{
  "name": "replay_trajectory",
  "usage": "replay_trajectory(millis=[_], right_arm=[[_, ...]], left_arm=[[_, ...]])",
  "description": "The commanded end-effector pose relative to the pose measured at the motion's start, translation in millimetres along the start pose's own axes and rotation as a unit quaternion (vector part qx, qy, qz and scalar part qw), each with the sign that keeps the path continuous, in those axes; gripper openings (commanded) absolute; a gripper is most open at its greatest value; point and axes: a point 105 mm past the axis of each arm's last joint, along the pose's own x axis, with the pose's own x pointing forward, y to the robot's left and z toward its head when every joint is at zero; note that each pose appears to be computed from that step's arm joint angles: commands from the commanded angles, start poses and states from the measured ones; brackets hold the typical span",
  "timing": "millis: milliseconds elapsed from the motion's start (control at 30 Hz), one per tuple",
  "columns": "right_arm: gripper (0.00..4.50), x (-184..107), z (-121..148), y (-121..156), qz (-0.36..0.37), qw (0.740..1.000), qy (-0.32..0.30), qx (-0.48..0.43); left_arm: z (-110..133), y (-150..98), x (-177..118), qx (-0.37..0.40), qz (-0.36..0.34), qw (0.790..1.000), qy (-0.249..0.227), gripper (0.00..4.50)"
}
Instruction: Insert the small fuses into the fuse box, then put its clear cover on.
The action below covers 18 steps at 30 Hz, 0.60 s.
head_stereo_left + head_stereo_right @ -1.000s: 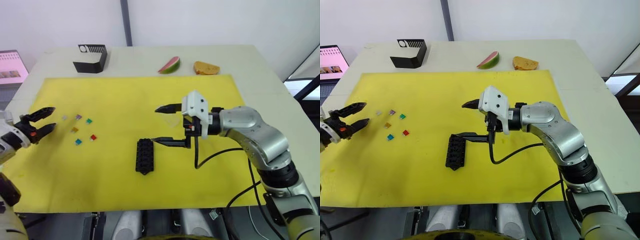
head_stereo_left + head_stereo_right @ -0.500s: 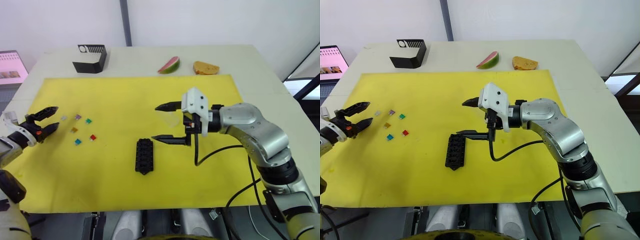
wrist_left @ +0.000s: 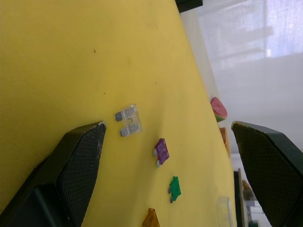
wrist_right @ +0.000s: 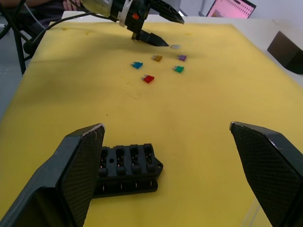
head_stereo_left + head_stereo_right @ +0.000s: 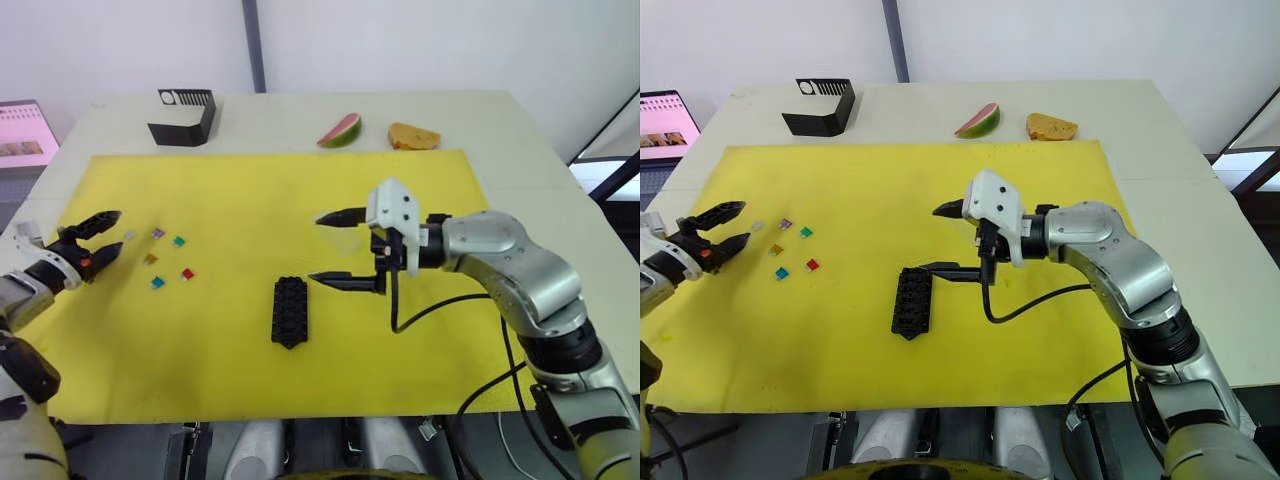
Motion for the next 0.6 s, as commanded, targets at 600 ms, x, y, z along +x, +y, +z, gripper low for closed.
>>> replay_trajectory(millis=[600], right_arm=[[4.50,-7.5,14.4,-3.7,-0.018,0.999,-0.012,-0.033]], left_arm=[[-4.4,-6.4,17.3,0.002,-0.013,1.000,-0.008,4.47]])
